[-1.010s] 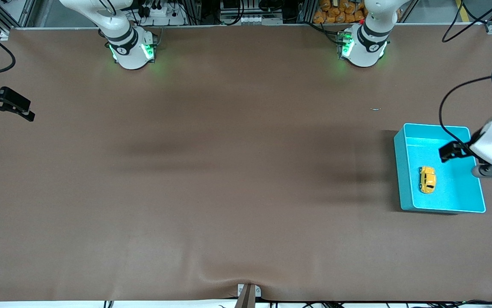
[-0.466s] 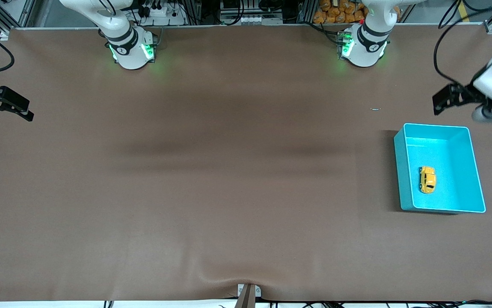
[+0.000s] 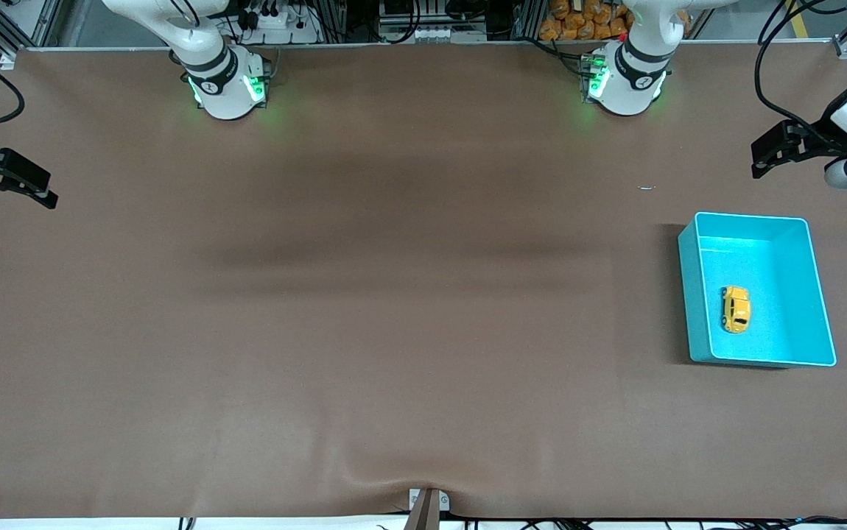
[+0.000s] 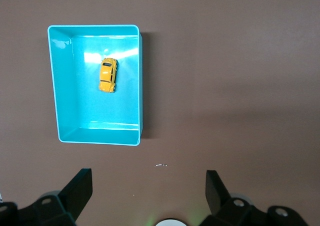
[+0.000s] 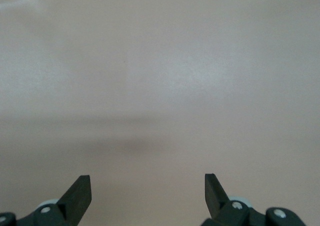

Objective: Wind and store yellow beetle car

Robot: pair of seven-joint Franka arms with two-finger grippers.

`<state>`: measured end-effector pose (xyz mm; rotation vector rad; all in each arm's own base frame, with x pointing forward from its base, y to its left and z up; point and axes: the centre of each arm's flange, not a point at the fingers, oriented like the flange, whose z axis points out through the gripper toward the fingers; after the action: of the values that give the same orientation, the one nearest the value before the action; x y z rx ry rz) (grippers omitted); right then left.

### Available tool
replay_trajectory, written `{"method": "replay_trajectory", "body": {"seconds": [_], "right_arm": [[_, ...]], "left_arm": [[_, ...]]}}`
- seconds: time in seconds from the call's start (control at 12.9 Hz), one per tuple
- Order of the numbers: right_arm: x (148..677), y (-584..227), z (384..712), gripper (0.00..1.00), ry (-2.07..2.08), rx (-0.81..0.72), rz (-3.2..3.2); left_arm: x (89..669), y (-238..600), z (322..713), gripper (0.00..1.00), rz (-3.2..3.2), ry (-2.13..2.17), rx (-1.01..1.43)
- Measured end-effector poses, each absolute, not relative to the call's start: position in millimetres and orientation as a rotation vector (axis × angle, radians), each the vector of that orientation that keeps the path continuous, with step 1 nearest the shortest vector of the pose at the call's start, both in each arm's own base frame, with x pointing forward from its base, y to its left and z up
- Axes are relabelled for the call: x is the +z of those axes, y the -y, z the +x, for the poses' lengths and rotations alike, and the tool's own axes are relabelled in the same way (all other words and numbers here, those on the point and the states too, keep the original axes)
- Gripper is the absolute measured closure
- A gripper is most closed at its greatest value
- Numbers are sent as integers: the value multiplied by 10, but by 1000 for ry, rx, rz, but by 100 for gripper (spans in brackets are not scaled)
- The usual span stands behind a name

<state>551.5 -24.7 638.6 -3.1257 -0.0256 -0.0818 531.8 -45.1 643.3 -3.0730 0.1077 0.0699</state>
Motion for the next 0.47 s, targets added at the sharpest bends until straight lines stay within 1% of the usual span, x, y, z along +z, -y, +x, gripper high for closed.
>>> {"method": "replay_trajectory", "body": {"seconds": [0.47], "right_arm": [[6367, 257, 5525, 0, 23, -77, -3126]], "left_arm": [[6429, 464, 5297, 0, -3071, -145, 97]]}}
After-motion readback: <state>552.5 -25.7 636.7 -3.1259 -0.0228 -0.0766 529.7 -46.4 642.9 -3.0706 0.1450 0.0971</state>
